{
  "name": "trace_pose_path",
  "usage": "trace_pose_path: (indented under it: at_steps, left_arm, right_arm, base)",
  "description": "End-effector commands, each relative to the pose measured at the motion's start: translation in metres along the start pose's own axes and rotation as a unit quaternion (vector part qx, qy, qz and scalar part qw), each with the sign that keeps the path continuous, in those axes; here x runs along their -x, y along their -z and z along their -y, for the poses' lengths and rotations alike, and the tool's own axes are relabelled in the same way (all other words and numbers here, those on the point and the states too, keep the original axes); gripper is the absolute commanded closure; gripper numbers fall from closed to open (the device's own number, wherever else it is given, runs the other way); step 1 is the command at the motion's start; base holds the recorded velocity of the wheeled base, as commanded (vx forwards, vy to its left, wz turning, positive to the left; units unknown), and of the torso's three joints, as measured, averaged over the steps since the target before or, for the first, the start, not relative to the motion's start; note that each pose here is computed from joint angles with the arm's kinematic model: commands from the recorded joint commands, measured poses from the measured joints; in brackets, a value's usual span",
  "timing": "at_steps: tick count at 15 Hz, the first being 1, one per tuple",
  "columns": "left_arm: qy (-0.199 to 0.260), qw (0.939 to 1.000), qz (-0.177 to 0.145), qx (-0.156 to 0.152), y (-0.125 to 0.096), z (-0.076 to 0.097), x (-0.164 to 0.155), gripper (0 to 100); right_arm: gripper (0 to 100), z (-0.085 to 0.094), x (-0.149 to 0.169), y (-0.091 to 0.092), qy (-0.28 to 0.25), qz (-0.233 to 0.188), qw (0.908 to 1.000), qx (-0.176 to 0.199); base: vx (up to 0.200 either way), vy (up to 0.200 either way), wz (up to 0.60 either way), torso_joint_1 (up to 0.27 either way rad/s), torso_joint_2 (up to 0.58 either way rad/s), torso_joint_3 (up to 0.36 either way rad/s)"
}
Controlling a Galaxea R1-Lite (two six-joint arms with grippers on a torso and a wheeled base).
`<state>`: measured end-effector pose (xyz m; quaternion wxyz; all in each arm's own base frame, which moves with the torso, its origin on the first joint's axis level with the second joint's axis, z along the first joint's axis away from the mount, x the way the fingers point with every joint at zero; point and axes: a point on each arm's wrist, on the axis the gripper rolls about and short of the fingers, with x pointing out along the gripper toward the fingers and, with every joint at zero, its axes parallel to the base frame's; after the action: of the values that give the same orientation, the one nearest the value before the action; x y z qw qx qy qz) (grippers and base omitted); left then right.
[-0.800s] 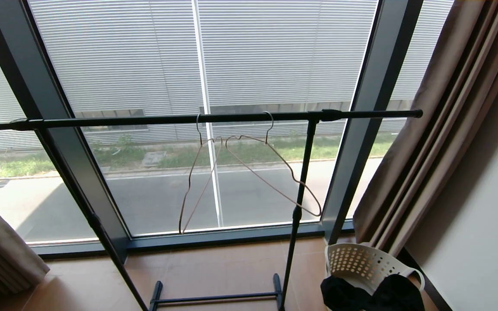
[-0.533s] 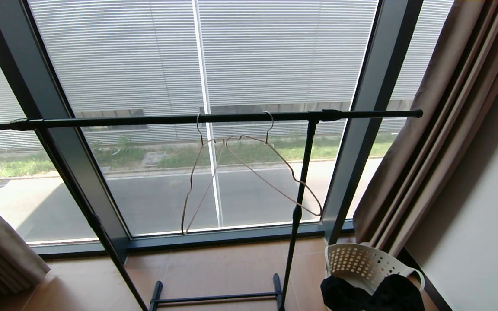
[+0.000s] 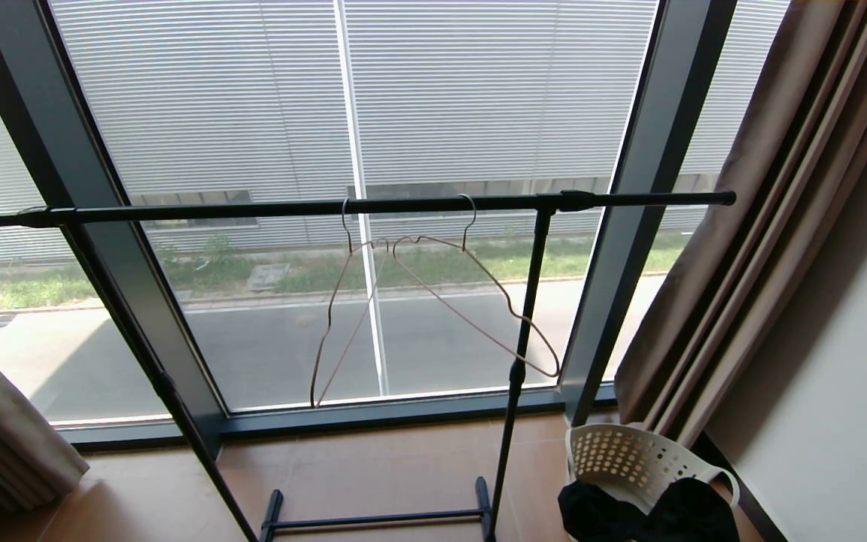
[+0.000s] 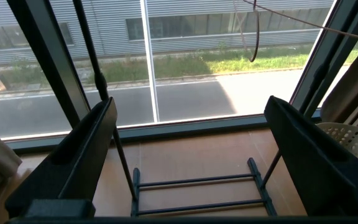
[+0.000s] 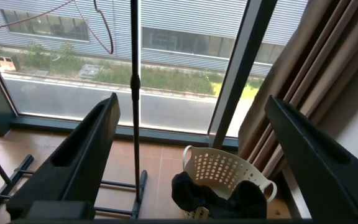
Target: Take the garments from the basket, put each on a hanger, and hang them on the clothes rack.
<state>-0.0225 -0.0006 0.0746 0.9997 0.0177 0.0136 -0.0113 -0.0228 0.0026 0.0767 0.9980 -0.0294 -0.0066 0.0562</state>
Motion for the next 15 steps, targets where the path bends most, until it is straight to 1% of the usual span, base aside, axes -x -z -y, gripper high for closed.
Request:
trace_pose_path:
  at_steps: [1,9,15]
  left_arm:
    - [0.0,1.0,0.0,0.0,0.0,0.0,0.0,0]
    - [0.001,1.0,0.0,0.003,-0.0005,0.0,0.0,0]
    - [0.0,1.0,0.0,0.006,-0.0005,-0.0001,0.0,0]
  right_arm:
    - [0,0.0,0.0,0.0,0.0,0.0,1.0,0.0]
    - [0,0.0,0.0,0.0,-0.001,0.0,1.0,0.001]
    - [0,0.0,0.0,0.0,-0.001,0.0,1.0,0.001]
  base:
    - [0.0,0.0,0.0,0.0,0.0,0.0]
    - [0.0,0.0,0.0,0.0,0.0,0.0]
    - [0.0,0.0,0.0,-0.132,0.33,0.182]
